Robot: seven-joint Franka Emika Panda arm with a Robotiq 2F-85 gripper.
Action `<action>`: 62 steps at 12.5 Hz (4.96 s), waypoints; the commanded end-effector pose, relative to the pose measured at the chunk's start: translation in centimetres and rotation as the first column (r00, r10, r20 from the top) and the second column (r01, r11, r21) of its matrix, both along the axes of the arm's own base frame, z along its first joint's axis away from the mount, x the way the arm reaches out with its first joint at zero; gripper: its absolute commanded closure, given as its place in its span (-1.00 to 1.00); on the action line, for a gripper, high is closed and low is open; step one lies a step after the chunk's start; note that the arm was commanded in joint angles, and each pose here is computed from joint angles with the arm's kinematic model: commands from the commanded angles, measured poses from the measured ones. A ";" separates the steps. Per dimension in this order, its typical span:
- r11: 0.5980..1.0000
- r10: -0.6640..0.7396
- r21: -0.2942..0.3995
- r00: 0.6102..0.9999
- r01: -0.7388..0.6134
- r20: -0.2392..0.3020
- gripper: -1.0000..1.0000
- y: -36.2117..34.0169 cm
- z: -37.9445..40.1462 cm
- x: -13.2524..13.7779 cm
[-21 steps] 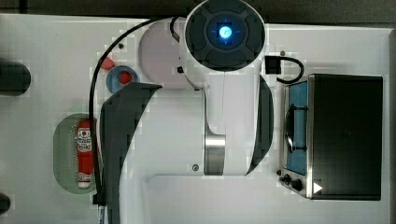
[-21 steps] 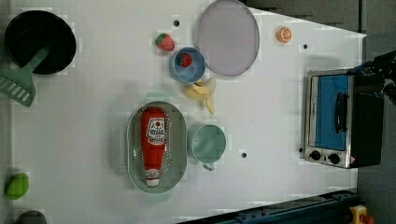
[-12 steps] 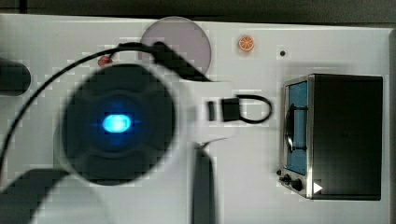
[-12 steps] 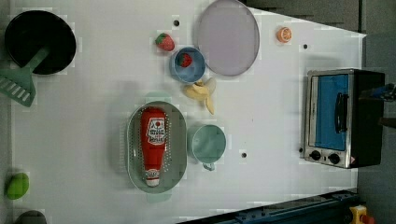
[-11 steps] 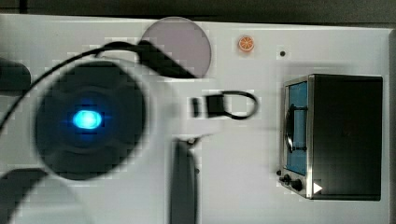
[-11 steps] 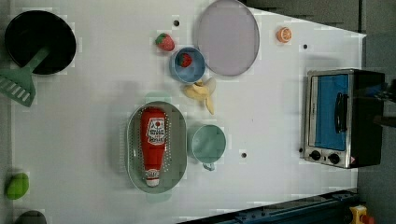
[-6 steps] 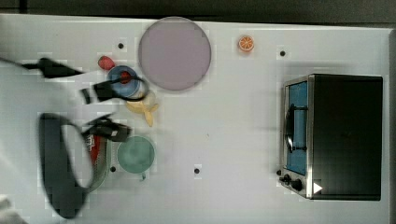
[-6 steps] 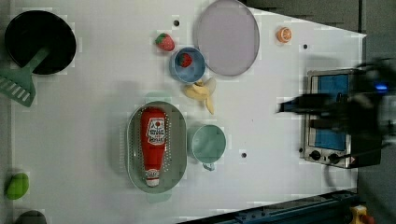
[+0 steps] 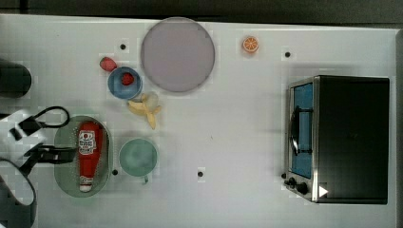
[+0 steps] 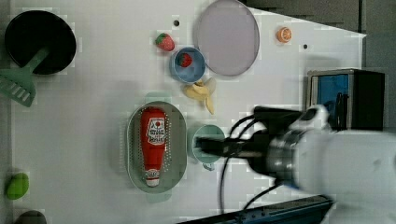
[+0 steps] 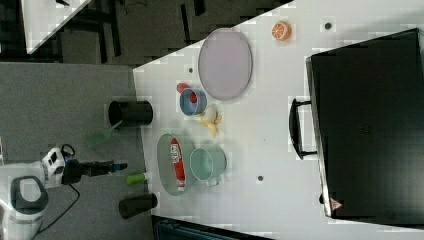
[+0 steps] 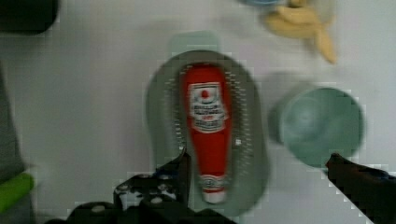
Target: Pick ketchup from strainer and place it on the table
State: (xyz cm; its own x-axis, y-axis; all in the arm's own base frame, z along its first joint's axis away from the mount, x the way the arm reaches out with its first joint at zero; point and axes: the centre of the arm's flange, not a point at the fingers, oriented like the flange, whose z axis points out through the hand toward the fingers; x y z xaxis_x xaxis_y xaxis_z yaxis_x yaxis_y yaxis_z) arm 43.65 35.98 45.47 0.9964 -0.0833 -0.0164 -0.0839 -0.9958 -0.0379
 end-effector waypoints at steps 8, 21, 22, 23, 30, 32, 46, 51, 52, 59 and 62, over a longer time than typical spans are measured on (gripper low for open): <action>0.987 -0.094 0.127 0.996 0.093 0.003 -1.00 -0.2 -19.0 -1.4; 0.994 -0.018 0.104 1.000 0.020 -0.021 -0.91 1.5 -28.9 0.5; 0.995 -0.016 0.097 1.000 0.018 -0.019 -0.67 1.5 -29.2 0.5; 0.995 -0.013 0.094 1.000 0.015 -0.017 -0.41 1.5 -29.3 0.5; 0.998 -0.022 0.061 0.998 0.018 0.061 -0.19 2.9 -20.7 0.6; 0.995 -0.093 0.040 0.994 0.091 0.052 -0.19 2.5 -16.5 1.0; 0.985 -0.150 -0.090 0.989 0.149 0.005 -0.19 -29.2 -1.8 16.7; 0.964 -0.240 -0.125 0.970 0.234 -0.029 -0.19 -39.8 -3.9 16.4; 0.960 -0.255 -0.128 0.966 0.250 -0.030 -0.19 -40.8 -5.0 16.0; 0.966 -0.240 -0.106 0.971 0.237 -0.018 -0.19 -40.5 -15.3 11.5; 0.972 -0.217 -0.097 0.975 0.213 -0.041 -0.19 -39.2 -19.2 8.9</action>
State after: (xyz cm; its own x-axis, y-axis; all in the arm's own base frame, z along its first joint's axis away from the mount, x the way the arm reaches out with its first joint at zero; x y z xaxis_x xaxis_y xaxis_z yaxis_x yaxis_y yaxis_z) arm 52.20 -3.98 25.06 0.9331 -0.3502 -0.0818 -0.3443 -0.9356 0.0782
